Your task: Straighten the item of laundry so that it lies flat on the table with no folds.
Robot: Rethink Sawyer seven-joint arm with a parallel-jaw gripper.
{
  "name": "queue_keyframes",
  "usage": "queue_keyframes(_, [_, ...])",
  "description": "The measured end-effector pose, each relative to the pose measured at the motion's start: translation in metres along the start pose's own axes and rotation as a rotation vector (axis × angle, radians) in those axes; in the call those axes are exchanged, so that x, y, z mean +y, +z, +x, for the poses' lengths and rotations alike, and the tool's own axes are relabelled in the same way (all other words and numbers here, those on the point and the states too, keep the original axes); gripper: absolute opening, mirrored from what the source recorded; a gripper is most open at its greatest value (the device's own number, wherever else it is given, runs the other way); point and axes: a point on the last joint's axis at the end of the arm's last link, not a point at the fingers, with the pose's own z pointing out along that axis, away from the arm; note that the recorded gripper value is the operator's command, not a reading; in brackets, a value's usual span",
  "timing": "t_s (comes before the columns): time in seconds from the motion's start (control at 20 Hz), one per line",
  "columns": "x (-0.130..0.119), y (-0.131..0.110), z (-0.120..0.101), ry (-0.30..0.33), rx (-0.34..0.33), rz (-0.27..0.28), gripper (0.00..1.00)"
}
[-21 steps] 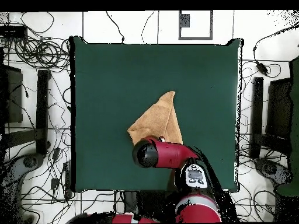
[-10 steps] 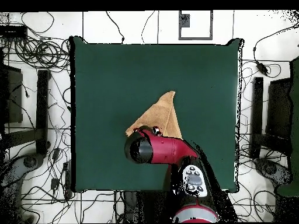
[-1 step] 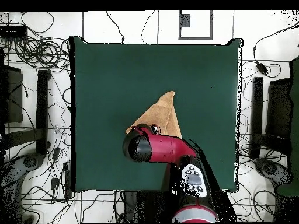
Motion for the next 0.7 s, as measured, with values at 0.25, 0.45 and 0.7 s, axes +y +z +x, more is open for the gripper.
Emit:
queue_keyframes(0.25, [0.004, 0.004, 0.002, 0.001, 0.009, -0.007, 1.0])
queue_keyframes(0.45, [0.005, 0.007, 0.004, 0.001, 0.013, -0.012, 1.0])
queue_keyframes(0.7, [0.007, 0.014, 0.007, 0.004, 0.025, -0.022, 1.0])
